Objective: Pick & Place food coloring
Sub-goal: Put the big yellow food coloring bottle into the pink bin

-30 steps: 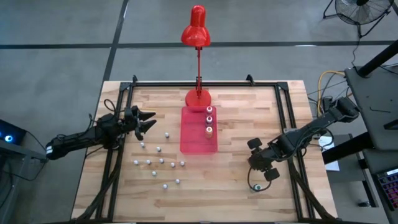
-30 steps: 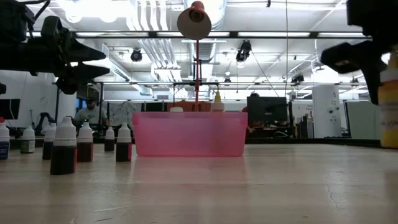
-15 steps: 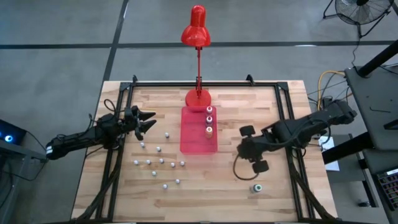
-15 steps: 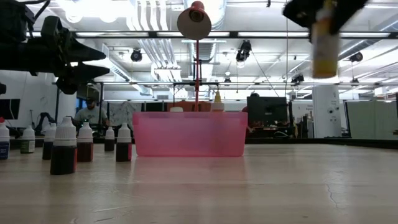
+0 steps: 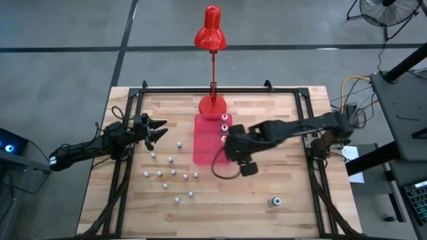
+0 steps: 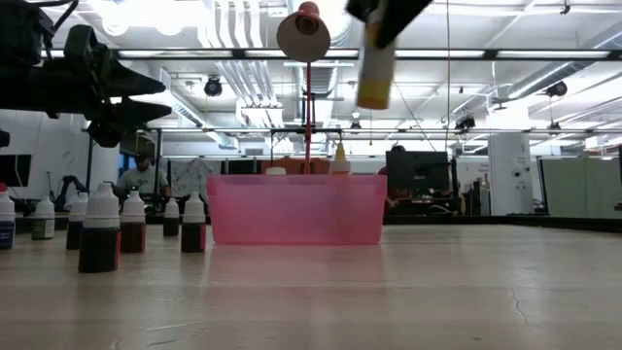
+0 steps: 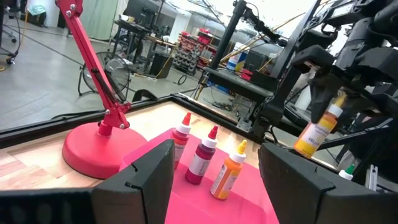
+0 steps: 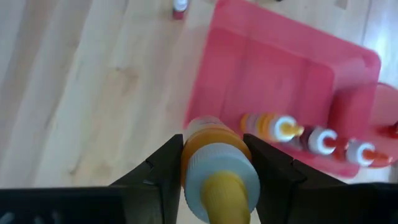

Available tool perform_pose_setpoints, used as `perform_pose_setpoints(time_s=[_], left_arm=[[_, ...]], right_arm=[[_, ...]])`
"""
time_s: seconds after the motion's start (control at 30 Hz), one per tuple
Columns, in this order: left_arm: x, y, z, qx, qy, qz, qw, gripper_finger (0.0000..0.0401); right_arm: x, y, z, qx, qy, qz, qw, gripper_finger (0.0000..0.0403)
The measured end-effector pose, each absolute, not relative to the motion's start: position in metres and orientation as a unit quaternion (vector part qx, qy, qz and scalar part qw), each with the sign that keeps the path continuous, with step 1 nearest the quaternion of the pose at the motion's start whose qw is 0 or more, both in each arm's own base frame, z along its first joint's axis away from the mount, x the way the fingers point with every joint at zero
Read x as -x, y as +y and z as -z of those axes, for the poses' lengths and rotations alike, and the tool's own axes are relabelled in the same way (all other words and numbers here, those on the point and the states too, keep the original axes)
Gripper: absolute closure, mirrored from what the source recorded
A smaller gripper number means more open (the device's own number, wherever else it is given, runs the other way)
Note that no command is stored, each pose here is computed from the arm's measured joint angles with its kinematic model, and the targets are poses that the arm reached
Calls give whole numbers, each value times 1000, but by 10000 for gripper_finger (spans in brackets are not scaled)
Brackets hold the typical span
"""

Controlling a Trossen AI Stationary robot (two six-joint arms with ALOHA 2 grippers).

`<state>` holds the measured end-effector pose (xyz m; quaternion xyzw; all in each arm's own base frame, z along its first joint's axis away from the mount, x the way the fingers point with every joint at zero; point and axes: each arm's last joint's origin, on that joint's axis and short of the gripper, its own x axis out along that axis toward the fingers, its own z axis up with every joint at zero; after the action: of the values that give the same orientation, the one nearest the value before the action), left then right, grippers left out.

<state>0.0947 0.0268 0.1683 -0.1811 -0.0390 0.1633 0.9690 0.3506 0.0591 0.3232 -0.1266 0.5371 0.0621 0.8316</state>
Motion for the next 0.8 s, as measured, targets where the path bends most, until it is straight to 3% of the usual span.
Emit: perform_pose_setpoints(time_s=[0.43,0.8], left_arm=[[-95,27,-168,181,-39,-163,969,197],[-95,27,-168,181,-39,-163,969,197]], right_arm=[[-405,30,-302,211,563,-108,791,265],[-406,16,-268,263,589,-171,745,265]])
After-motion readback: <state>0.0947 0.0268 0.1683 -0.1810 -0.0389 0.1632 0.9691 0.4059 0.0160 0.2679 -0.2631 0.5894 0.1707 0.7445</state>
